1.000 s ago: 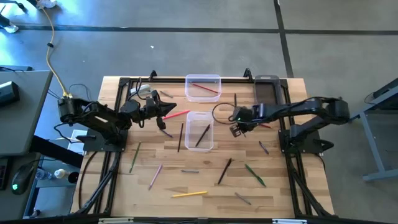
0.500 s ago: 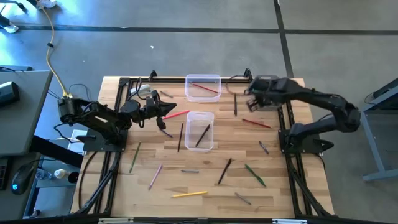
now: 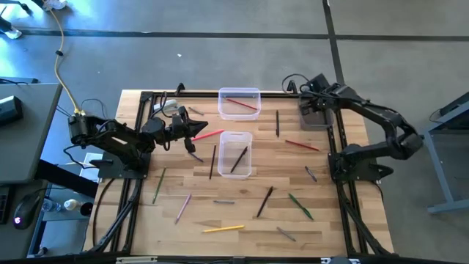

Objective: Sort crayons/erasers/pens/pencils in bins
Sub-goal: Put the top right gray crayon into the transparent black bin, then put the left blue crayon into the transparent black bin

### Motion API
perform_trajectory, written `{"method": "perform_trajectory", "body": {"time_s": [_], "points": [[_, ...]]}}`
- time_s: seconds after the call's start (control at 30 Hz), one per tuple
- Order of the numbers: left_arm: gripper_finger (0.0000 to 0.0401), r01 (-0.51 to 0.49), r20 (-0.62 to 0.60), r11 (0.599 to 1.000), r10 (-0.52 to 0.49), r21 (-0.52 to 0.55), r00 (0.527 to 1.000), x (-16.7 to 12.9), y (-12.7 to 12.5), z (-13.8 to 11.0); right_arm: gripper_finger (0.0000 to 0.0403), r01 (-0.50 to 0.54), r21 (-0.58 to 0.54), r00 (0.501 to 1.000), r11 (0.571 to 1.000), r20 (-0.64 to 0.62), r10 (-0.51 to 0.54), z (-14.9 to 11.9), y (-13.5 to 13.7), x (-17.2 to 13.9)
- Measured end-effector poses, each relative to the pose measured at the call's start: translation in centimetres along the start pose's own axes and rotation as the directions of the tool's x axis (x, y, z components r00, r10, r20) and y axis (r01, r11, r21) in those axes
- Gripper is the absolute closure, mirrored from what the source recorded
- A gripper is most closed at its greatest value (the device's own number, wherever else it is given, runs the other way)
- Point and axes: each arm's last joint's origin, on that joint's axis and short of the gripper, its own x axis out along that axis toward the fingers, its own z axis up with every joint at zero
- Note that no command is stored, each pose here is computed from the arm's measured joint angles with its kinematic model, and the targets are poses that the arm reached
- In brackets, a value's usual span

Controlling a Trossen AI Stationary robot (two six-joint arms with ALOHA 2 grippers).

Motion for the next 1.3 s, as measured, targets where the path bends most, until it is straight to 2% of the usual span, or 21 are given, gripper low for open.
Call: {"method": "perform_trajectory", "body": {"time_s": [0.5, 0.83, 0.97, 1.17, 1.3], "points": [[0.0401, 0.0, 0.006, 1.0, 0.0, 0.001, 1.0, 0.0, 0.0, 0.1, 0.0384, 0.088, 0.053, 0.987, 0.995, -0.141, -0.08, 0.3, 1.4, 5.3], [0.0401, 0.0, 0.005, 1.0, 0.0, 0.001, 1.0, 0.0, 0.0, 0.0, 0.0383, 0.102, 0.06, 0.981, 0.993, -0.174, -0.09, 0.3, 2.0, 7.3], [0.0401, 0.001, 0.005, 1.0, -0.001, 0.001, 1.0, 0.0, 0.0, 0.0, 0.0366, 0.104, 0.063, 0.98, 0.993, -0.176, -0.091, 0.3, 2.0, 7.4], [0.0401, 0.001, 0.004, 1.0, -0.001, 0.001, 1.0, 0.0, 0.0, 0.0, 0.0316, 0.104, 0.062, 0.98, 0.993, -0.176, -0.091, 0.3, 2.0, 7.3], [0.0401, 0.0, 0.002, 1.0, 0.0, 0.0, 1.0, 0.0, 0.0, 0.0, 0.0306, 0.086, 0.04, 0.985, 0.995, -0.15, -0.079, 0.2, 1.9, 5.9]]}}
